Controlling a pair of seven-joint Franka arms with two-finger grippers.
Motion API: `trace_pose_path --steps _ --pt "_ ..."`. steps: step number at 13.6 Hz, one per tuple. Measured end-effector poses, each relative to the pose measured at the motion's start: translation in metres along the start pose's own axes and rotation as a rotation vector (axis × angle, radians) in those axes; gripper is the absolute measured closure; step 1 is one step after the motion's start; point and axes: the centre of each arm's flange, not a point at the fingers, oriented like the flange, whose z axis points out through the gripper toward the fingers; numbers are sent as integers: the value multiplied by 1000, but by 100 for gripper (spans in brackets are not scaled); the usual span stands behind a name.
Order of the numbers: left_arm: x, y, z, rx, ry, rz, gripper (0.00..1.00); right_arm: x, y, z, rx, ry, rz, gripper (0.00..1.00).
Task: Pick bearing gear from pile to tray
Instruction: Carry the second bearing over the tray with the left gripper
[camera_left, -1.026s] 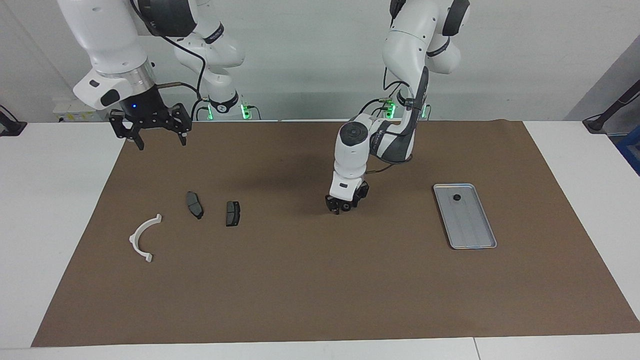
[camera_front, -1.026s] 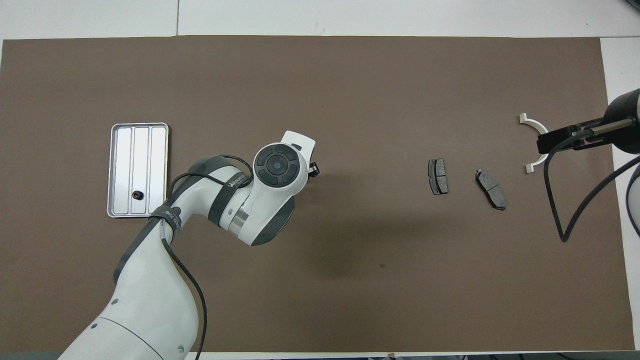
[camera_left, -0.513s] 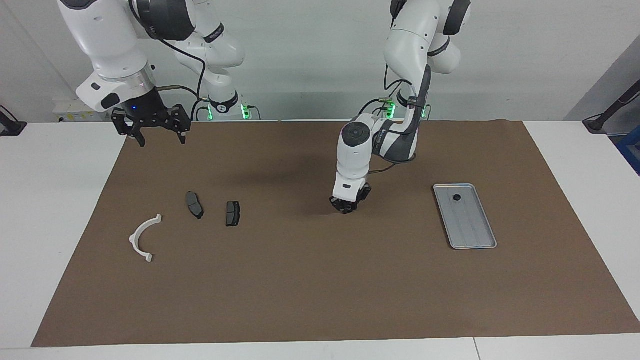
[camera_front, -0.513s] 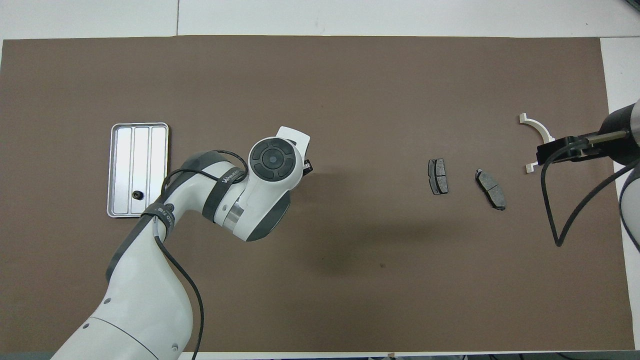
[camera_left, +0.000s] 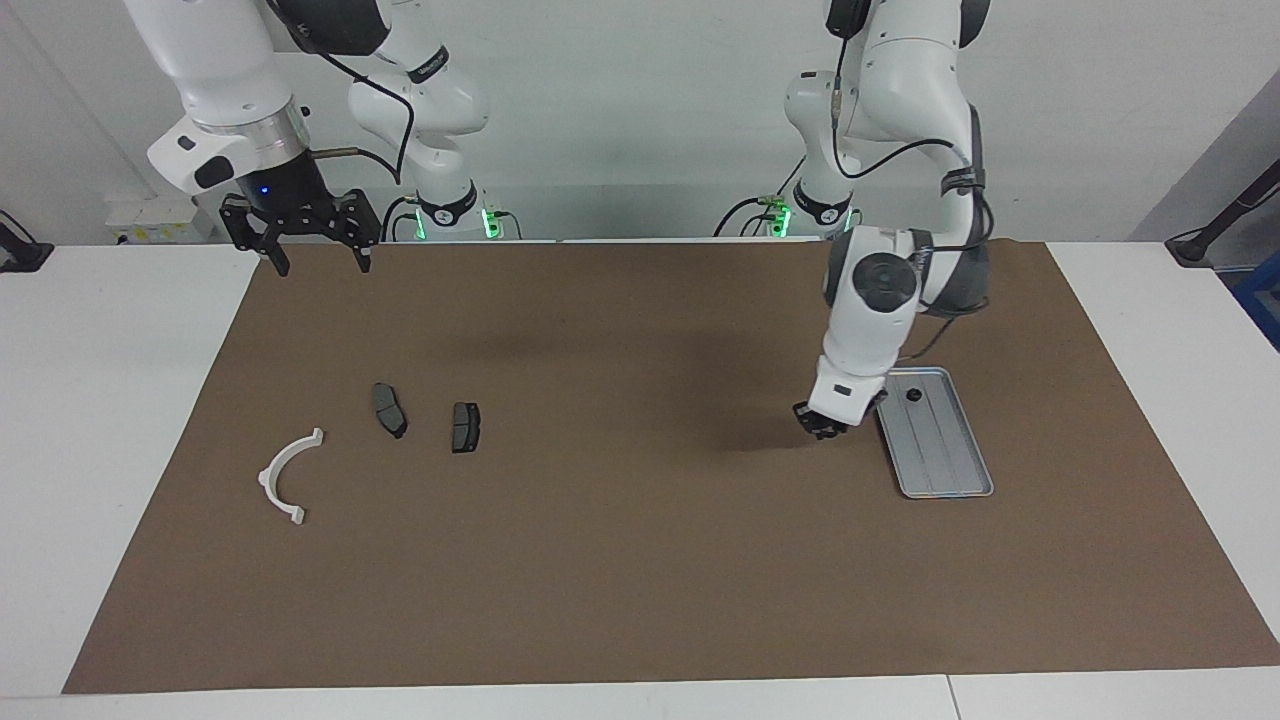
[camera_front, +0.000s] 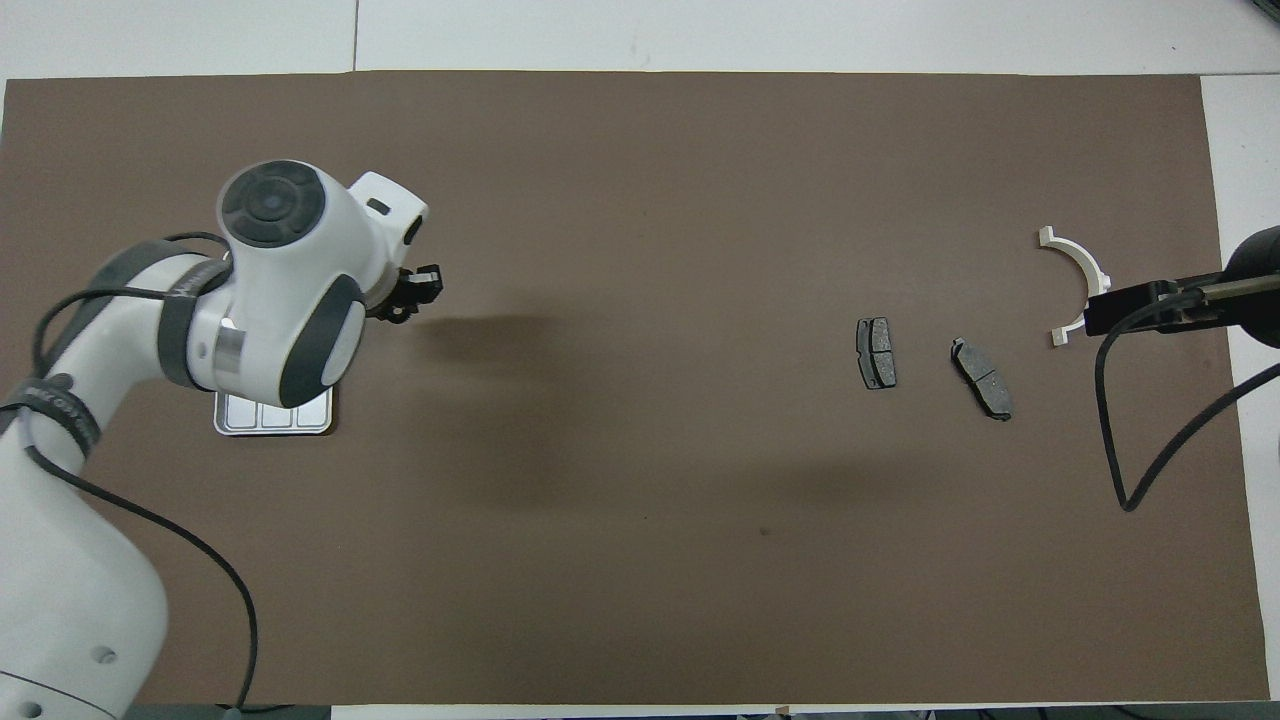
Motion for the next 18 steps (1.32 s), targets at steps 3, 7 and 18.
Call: trace_pose_path --steps 3,7,18 --pt "24 -82 9 -1 -14 98 64 -1 2 -3 16 6 8 0" --pt "28 -118 28 -8 4 133 64 -1 0 -3 19 6 4 0" --pt "11 -132 67 -27 5 161 64 1 0 -5 19 28 6 0"
